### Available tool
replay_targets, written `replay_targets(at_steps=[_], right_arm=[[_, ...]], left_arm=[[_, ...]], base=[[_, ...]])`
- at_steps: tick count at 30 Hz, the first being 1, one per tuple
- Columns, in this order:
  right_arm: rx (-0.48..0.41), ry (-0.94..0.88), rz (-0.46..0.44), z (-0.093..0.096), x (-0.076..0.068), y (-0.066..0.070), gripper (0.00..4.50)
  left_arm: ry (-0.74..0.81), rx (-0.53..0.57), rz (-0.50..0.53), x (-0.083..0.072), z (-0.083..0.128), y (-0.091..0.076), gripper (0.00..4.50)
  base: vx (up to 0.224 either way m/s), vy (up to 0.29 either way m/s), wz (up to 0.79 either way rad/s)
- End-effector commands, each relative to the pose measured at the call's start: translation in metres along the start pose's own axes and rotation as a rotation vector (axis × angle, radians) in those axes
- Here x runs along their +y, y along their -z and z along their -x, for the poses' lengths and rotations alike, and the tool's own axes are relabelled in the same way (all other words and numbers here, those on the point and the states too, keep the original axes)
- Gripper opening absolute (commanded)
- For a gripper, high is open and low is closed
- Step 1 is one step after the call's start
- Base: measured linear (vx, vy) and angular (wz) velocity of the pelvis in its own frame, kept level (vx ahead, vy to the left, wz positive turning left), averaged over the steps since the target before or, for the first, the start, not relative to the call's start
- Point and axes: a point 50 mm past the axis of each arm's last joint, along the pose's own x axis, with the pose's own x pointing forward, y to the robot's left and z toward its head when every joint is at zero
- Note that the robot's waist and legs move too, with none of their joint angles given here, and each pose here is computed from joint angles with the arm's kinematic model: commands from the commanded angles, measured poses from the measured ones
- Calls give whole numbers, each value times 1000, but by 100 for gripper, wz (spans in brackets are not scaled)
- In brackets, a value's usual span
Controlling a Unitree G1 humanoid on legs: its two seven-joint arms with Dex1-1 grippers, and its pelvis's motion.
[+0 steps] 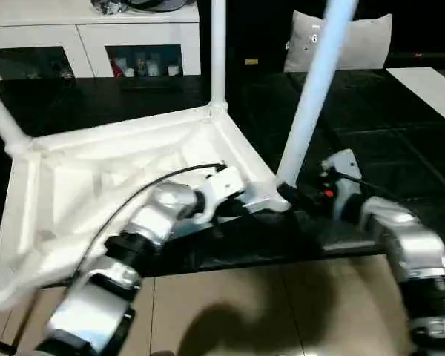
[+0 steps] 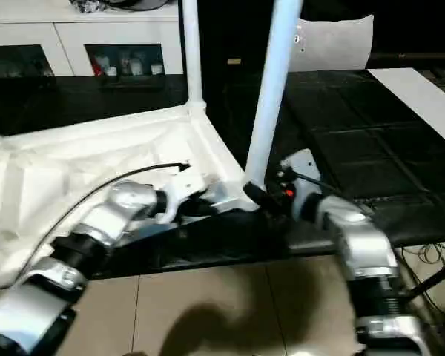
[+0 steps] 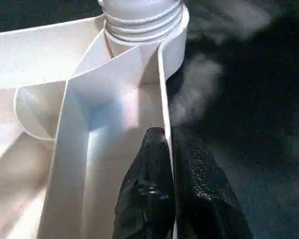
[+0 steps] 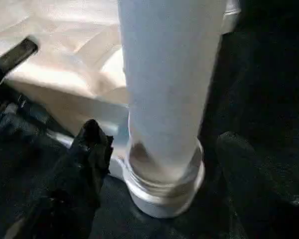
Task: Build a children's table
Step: Rotate leg to tighten
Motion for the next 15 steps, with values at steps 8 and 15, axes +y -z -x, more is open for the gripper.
replay_targets(at_steps=[8,15], right_arm=[[73,-381,109,14,11,-3,367],[143,-561,103,17,21,2,296]], left_arm=[[287,47,-226,-13,9,2,0],[408,61,-265,-19,17,6,0]], base=[[0,0,0],[0,0,0]])
